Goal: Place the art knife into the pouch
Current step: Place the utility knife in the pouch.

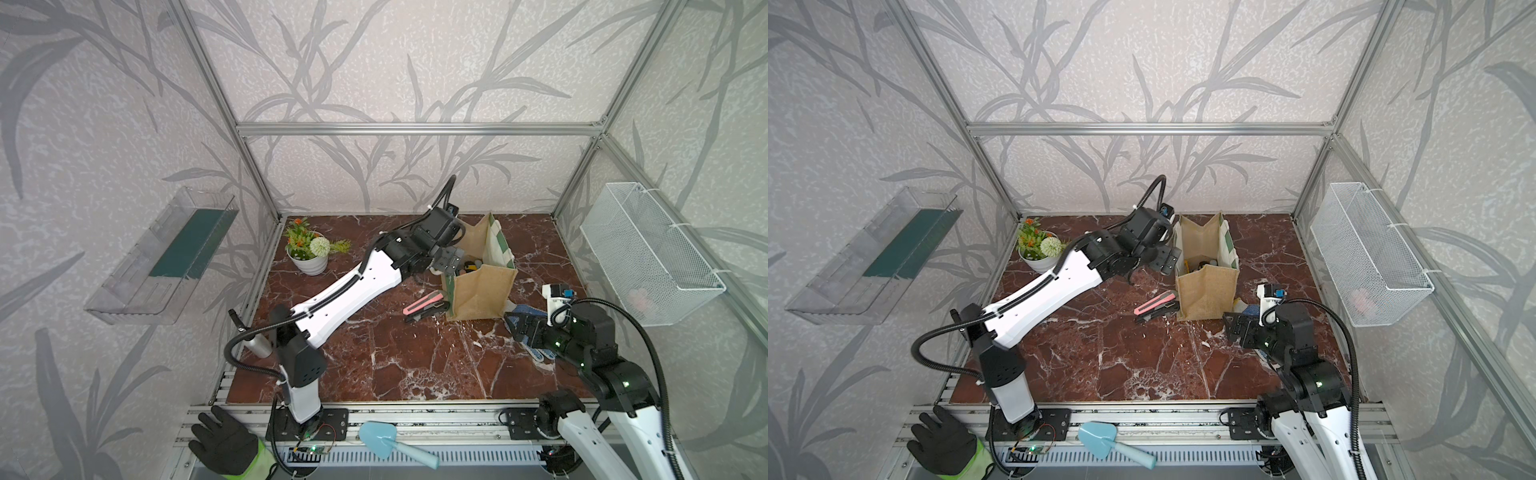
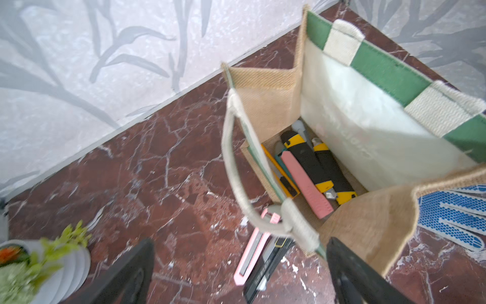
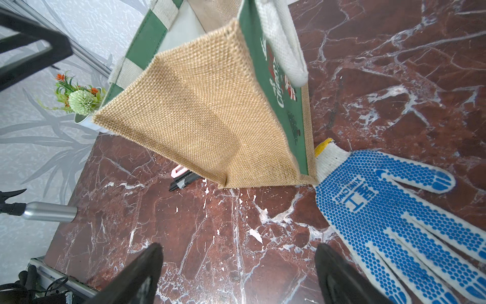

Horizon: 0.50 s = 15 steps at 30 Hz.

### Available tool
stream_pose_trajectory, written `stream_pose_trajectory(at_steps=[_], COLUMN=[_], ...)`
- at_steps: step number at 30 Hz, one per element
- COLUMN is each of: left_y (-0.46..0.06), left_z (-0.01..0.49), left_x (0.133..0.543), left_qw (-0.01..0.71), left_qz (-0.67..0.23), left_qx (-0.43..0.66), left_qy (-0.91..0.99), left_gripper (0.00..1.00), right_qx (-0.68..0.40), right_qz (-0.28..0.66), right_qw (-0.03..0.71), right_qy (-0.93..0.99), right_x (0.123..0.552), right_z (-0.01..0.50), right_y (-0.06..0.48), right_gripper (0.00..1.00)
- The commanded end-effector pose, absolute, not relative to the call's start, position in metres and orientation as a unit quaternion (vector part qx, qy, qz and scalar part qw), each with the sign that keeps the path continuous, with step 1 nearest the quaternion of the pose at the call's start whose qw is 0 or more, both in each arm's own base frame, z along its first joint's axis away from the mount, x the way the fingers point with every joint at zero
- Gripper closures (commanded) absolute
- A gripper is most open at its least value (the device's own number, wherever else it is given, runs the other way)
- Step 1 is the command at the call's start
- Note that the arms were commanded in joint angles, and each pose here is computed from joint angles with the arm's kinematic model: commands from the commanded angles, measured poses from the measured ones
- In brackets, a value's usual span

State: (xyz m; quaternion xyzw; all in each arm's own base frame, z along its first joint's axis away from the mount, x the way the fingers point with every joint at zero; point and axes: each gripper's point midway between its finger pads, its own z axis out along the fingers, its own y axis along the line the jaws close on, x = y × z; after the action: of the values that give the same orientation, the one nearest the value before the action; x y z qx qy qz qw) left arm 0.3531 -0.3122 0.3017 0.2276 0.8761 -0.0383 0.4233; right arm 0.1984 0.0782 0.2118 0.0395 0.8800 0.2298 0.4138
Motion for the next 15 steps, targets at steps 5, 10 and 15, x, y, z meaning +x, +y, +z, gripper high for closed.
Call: stream_pose_trajectory(at_steps=[5, 10, 15], left_y=[-0.238, -0.223, -0.233], left_z=[0.253, 0.186, 0.14], left_x=[0.339, 0.319, 0.309], left_qw=[0.41, 0.338, 0.289], left_qz=[-0.002, -0.014, -0.026], left_qx=[0.136, 0.144, 0.179], left_qy=[0.902, 0.93, 0.94], left_gripper=[0.03, 0.11, 0.16], right_qx=[0.033, 0.042, 0.05], right_qz=[0.221, 0.218, 0.218], right_qw=[0.427, 0.423, 0.421], right_qy=[0.876, 0.879, 0.879], right_x=[0.193, 0.193, 0.193], right_z=[0.221, 0.217, 0.217], right_y=[0.074, 0.072, 0.071], right_gripper=[0.09, 0.09, 0.09])
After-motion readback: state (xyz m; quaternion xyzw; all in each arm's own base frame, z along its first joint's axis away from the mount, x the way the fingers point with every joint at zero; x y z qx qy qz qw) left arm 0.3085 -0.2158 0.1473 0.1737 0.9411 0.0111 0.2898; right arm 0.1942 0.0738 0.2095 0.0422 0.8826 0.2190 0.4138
